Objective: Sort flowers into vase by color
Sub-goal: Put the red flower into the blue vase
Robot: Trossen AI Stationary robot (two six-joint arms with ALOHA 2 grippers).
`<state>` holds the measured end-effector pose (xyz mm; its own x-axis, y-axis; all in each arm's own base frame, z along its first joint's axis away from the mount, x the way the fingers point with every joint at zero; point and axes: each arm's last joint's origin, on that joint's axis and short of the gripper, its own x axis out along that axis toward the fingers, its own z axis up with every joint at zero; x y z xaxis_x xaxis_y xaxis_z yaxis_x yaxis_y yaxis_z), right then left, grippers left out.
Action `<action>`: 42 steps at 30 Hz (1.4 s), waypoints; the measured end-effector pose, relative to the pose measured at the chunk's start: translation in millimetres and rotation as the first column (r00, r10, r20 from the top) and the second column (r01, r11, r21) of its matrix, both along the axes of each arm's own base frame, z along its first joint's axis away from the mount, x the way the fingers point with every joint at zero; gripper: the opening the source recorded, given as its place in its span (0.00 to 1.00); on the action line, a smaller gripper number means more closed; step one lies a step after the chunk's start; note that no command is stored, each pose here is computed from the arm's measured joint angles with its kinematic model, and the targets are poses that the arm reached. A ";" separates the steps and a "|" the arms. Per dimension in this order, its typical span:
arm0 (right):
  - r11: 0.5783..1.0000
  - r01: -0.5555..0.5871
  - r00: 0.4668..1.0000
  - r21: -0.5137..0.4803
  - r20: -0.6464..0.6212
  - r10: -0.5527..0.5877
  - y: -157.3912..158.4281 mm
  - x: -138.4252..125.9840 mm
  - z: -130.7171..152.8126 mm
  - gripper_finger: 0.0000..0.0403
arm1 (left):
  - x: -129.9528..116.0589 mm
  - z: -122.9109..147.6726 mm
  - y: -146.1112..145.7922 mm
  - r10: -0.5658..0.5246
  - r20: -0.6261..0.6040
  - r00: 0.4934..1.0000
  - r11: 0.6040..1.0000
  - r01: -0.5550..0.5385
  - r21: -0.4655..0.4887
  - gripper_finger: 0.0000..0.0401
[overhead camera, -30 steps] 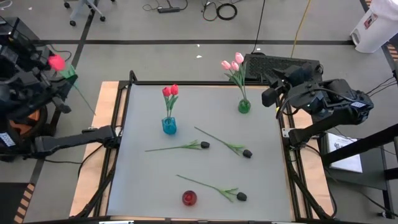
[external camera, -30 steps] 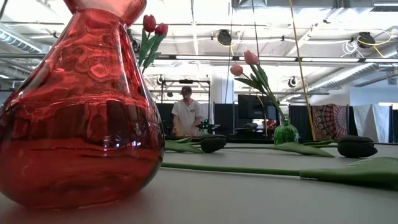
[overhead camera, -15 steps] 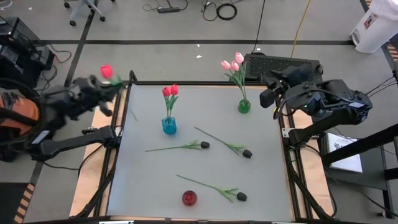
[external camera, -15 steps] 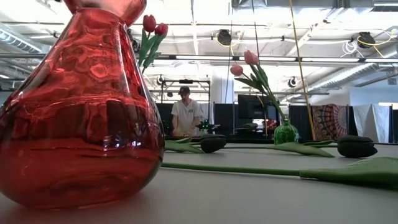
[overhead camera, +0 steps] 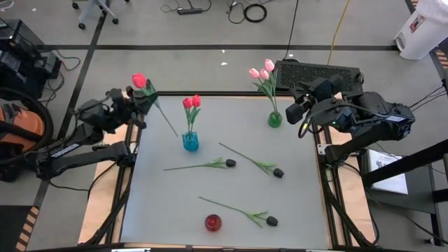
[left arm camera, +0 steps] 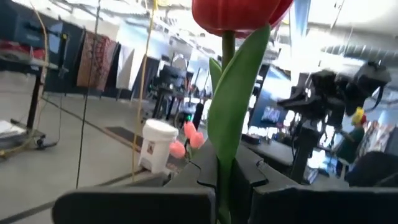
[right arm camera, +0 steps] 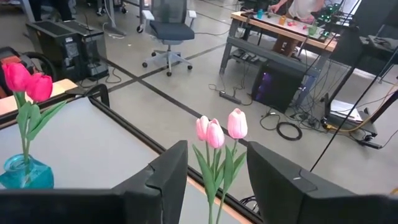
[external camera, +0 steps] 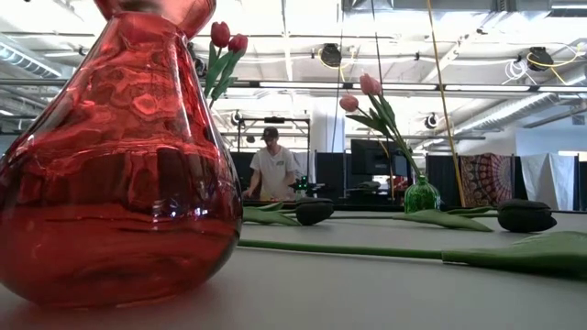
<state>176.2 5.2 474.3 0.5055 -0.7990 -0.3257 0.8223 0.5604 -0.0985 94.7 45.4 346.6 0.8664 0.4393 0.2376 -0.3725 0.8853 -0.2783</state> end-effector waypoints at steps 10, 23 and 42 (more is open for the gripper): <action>1.000 0.001 1.000 0.001 0.001 -0.001 0.1 0.7 -0.3 0.39 | 35.5 -4.9 10.0 -0.064 -0.040 0.997 0.998 0.064 -0.001 0.03; 0.999 -0.005 1.000 0.040 0.031 0.004 0.6 1.1 -0.7 0.39 | 57.5 -16.2 19.4 -0.056 -0.120 0.991 0.998 0.056 -0.011 0.03; 0.998 -0.023 0.999 0.054 0.026 0.022 1.0 1.5 -1.1 0.39 | 68.1 -24.4 24.0 -0.043 -0.190 0.981 0.999 0.045 0.007 0.03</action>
